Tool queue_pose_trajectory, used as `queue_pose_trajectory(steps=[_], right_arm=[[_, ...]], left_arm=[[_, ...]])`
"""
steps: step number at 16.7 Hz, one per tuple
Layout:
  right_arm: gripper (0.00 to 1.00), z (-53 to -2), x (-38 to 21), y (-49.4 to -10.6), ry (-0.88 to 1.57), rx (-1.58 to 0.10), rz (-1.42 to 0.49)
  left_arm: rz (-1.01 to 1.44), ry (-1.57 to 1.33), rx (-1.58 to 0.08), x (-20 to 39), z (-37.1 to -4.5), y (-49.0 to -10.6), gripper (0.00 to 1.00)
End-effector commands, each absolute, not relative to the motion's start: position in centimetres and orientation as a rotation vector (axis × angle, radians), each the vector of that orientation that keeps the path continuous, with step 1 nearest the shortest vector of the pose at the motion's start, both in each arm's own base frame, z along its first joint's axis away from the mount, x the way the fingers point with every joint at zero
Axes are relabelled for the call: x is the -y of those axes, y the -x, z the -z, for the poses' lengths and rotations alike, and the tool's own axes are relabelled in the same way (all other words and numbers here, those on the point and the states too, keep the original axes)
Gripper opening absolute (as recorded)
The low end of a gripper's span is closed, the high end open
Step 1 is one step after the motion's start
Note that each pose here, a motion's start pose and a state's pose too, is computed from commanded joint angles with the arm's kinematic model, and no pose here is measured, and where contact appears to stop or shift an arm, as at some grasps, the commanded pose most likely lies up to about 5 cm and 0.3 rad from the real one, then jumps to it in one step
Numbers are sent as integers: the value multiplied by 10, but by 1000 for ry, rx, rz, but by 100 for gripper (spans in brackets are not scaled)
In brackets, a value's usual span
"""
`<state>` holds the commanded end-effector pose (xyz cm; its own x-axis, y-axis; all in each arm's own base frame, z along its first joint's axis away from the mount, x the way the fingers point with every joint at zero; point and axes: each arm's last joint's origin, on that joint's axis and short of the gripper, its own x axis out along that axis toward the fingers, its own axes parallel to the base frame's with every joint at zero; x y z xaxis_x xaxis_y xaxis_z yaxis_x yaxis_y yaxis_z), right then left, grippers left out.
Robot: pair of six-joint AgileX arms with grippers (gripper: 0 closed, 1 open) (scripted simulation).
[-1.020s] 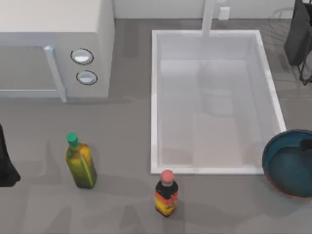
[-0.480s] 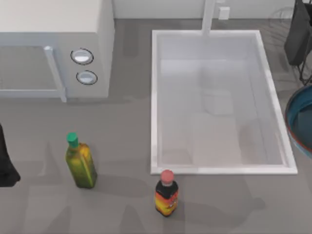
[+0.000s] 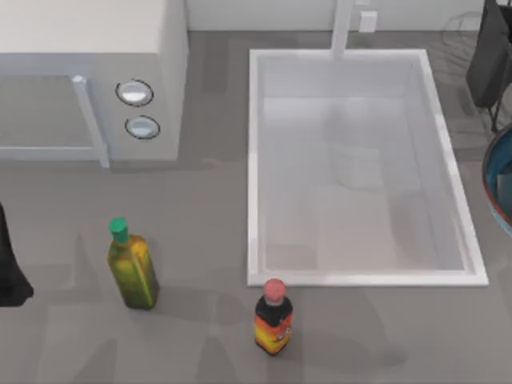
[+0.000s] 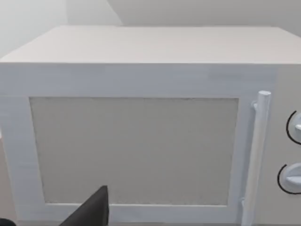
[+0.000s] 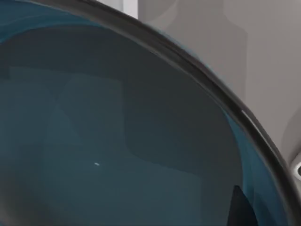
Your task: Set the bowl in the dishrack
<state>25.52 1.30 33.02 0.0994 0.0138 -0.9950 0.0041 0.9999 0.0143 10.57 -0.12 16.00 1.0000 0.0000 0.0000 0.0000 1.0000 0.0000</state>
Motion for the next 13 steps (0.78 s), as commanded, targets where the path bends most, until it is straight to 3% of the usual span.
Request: queue_pose_trajectory(steps=[6,13], right_arm=[[0,-337,6,-255,-119,-1300,-13],[0,-363,67,-248,-247,-682,-6]], left_arm=[[0,0,0,1,-160,-106,100],[0,0,0,1,-160,-106,100]])
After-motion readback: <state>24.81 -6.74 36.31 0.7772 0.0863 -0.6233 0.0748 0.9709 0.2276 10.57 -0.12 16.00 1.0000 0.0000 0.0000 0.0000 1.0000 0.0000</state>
